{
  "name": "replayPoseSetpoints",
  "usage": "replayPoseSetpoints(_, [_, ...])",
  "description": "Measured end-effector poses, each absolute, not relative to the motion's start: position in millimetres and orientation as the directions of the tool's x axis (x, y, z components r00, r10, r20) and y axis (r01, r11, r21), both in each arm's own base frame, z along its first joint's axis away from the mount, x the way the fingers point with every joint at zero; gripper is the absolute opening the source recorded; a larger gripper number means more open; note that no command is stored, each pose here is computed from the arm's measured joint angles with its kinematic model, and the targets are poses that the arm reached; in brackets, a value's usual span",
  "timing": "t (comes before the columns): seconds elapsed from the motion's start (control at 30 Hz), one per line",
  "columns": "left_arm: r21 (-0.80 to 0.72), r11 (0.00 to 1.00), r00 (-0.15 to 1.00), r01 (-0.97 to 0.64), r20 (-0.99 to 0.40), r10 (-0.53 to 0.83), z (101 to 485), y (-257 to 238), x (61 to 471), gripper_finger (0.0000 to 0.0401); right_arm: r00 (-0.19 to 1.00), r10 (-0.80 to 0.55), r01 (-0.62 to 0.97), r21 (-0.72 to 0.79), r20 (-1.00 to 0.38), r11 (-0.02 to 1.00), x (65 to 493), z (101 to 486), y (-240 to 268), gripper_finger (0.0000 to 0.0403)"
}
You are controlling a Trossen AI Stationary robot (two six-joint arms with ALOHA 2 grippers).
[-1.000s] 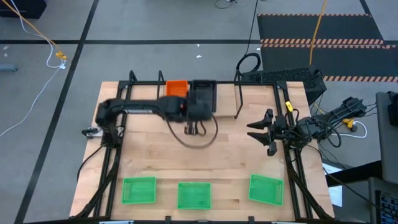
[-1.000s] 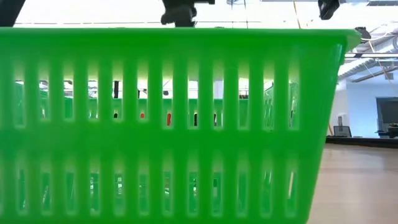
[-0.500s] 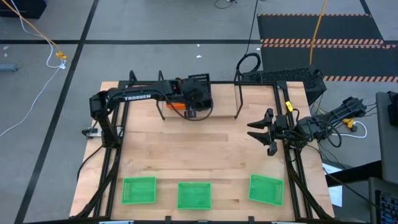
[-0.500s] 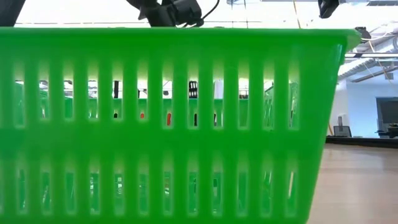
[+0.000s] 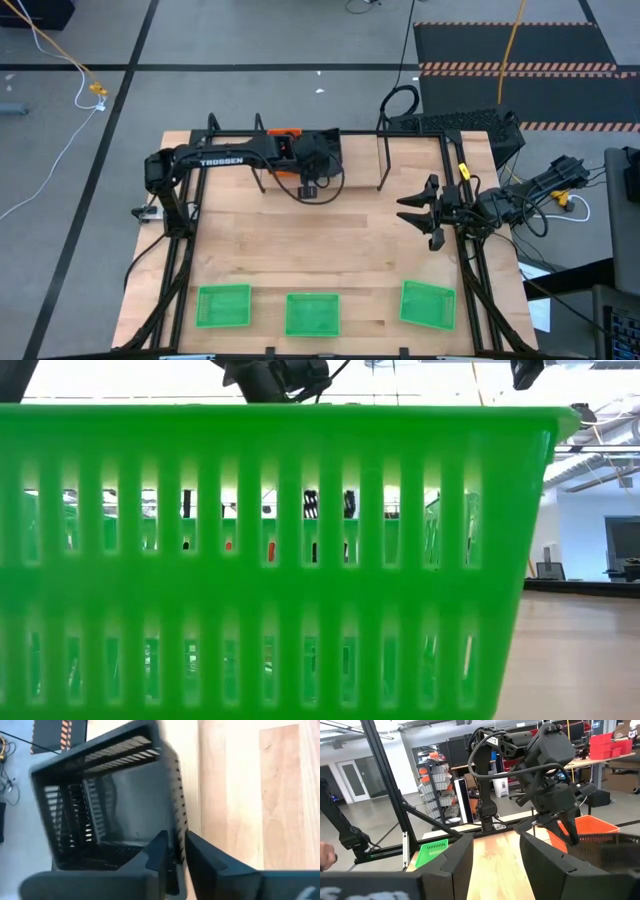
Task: Stack baskets on shelf by color
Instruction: Stack the black basket on top of the black baskets on the shelf
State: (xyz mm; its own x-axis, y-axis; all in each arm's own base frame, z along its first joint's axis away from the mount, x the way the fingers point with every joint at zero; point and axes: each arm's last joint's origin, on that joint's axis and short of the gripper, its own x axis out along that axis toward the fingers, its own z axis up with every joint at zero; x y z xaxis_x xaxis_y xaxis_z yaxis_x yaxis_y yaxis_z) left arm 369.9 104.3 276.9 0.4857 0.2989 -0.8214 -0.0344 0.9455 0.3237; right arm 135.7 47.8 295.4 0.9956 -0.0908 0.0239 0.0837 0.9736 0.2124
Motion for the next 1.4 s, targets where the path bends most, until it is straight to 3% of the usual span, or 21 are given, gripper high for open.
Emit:
replayPoseSetpoints(0.2, [0.326, 0.944, 0.480, -0.050, -0.821, 0.309, 276.9, 110.6, 368.0, 0.0116, 0.996, -0.091, 0.084, 0.209, 0.024, 0.974, 135.7, 295.4, 47.8, 0.0155])
replayPoseSetpoints(0.37, [0.345, 0.936, 0.462, -0.067, -0.821, 0.335, 276.7, 116.6, 365.7, 0.0125, 0.996, -0.091, 0.084, 0.203, 0.026, 0.976, 135.8, 295.7, 47.8, 0.0155])
replayPoseSetpoints(0.63, [0.374, 0.927, 0.442, -0.040, -0.825, 0.352, 276.0, 111.4, 365.7, 0.0080, 0.995, -0.091, 0.081, 0.180, 0.049, 0.980, 135.6, 298.1, 47.7, 0.0155])
replayPoseSetpoints(0.87, [0.356, 0.933, 0.443, -0.048, -0.830, 0.339, 275.4, 101.8, 367.7, 0.0011, 0.995, -0.091, 0.081, 0.180, 0.049, 0.980, 135.6, 298.1, 47.7, 0.0155])
replayPoseSetpoints(1.27, [0.393, 0.919, 0.407, -0.032, -0.835, 0.371, 273.5, 103.9, 365.6, 0.0008, 0.995, -0.089, 0.079, 0.180, 0.049, 0.981, 135.6, 298.1, 47.8, 0.0155])
replayPoseSetpoints(1.4, [0.355, 0.933, 0.386, -0.062, -0.853, 0.350, 266.7, 109.5, 365.9, 0.0039, 0.995, -0.089, 0.079, 0.179, 0.049, 0.981, 135.6, 298.0, 47.8, 0.0155])
